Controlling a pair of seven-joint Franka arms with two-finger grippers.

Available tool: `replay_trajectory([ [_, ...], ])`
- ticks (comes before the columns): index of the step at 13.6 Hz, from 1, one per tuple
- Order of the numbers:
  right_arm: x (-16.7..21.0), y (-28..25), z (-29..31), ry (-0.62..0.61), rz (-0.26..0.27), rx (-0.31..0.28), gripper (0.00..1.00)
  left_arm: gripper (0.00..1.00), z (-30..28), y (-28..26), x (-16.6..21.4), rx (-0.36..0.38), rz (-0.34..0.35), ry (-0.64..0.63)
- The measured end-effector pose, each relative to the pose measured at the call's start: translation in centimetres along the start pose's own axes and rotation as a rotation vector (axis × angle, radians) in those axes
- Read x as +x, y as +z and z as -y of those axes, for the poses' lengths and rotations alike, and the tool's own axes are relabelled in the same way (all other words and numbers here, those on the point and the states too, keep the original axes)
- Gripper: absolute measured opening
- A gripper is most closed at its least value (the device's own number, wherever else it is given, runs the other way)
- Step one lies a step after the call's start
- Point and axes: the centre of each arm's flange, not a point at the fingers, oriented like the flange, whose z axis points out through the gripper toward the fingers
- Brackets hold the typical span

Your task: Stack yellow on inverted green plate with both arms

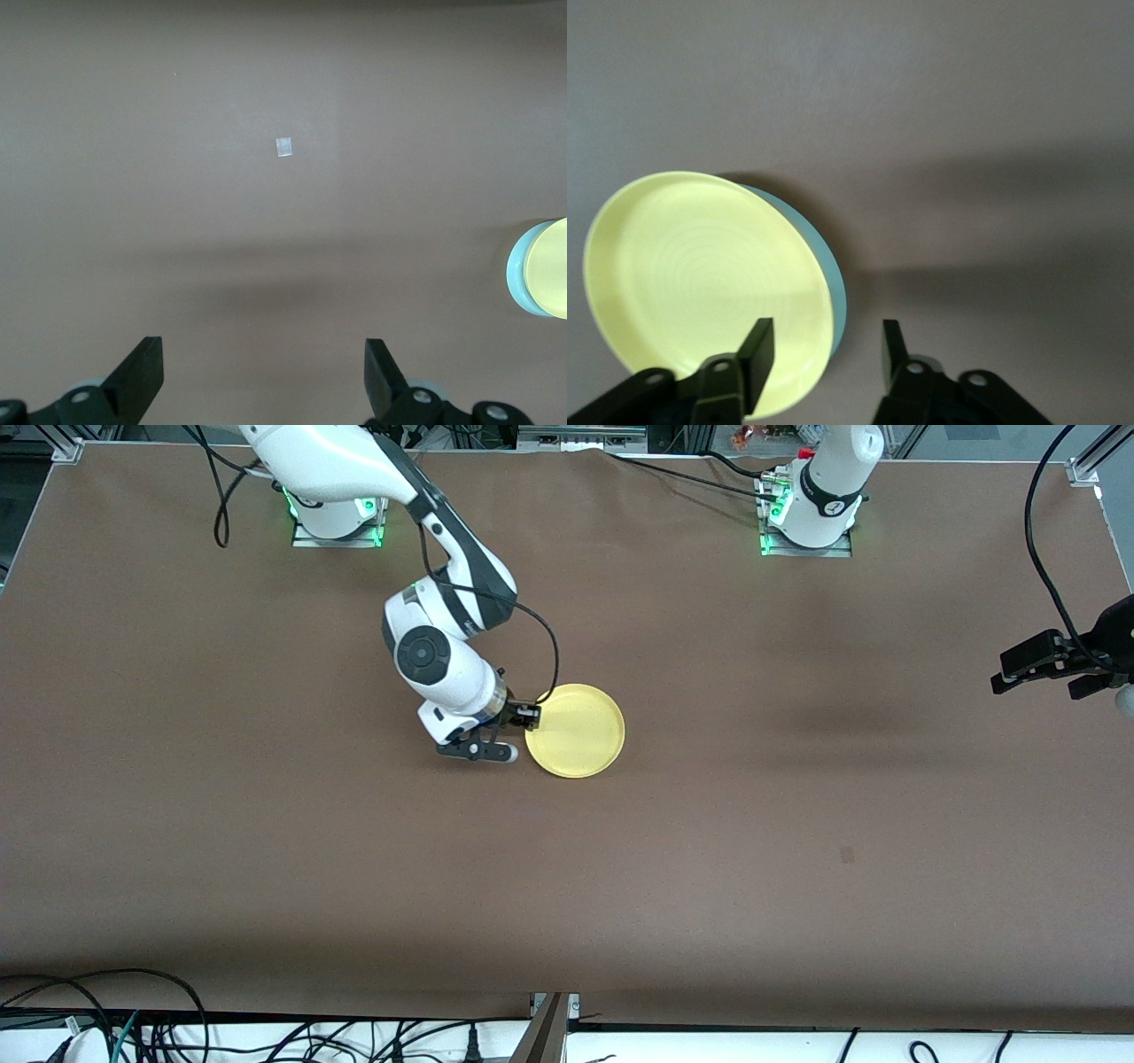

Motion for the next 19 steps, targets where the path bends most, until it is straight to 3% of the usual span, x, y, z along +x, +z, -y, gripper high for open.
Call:
replay_trajectory([
  [3,1.1,-11.1,-3.1,-0.024,-0.083,-0.109,0.98,1.00,0.0,0.0,0.0,0.000,-0.001,0.000],
  [5,2.1,-16.1,-5.8,0.004,-0.125,-0.154,1.00,1.00,0.0,0.0,0.0,0.000,0.000,0.000],
  [10,7.3,-24.2,-14.3,0.064,-0.174,-0.208,1.00,1.00,0.0,0.0,0.0,0.000,-0.001,0.000],
  [14,8.9,-27.3,-22.6,-0.001,-0.093,-0.278,1.00,1.00,-0.1,0.0,0.0,0.000,-0.001,0.001],
  [16,8.1,-30.3,-25.6,-0.055,-0.059,-0.274,1.00,1.00,-0.1,0.0,0.0,0.000,-0.001,0.001],
  [18,6.1,-32.3,-27.5,-0.077,0.027,-0.257,1.00,1.00,-0.1,0.0,0.0,0.000,-0.001,0.001],
  [19,5.6,-32.8,-27.9,-0.082,0.041,-0.251,1.00,1.00,-0.1,0.0,0.0,0.000,-0.001,0.001],
])
